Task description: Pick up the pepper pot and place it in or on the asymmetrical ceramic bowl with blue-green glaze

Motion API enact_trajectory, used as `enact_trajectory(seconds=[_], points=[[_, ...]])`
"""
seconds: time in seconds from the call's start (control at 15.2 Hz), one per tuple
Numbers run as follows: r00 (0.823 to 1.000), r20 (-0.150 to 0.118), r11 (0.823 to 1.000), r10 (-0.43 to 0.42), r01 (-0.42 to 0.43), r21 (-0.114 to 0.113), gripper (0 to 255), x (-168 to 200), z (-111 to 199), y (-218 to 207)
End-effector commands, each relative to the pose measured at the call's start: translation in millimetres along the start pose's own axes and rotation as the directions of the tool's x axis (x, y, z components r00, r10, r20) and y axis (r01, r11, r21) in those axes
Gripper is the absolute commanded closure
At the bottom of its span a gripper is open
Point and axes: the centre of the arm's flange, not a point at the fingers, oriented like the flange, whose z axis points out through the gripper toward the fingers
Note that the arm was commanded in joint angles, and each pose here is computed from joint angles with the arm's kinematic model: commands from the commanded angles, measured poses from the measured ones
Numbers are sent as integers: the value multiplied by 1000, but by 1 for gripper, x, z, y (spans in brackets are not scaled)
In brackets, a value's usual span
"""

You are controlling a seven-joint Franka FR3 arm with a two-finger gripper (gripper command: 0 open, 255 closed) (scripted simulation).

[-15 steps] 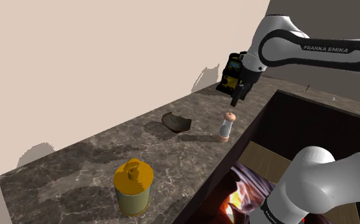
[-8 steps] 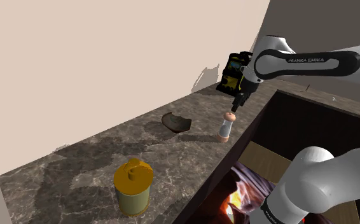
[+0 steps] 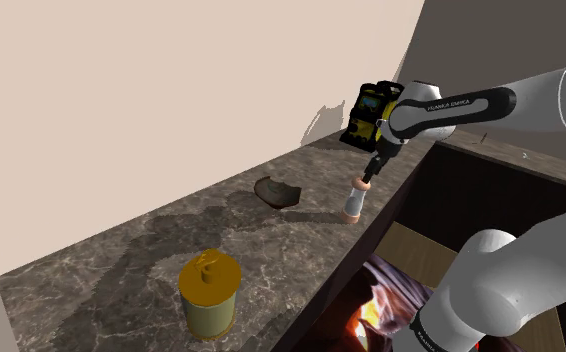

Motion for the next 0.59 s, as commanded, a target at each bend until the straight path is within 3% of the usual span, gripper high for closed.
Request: enact_trajectory(seconds=[0.0, 0.53], points=[[1000, -3, 1000, -2, 2, 0, 0, 1, 12, 3], [1000, -3, 1000, -2, 2, 0, 0, 1, 41, 3]])
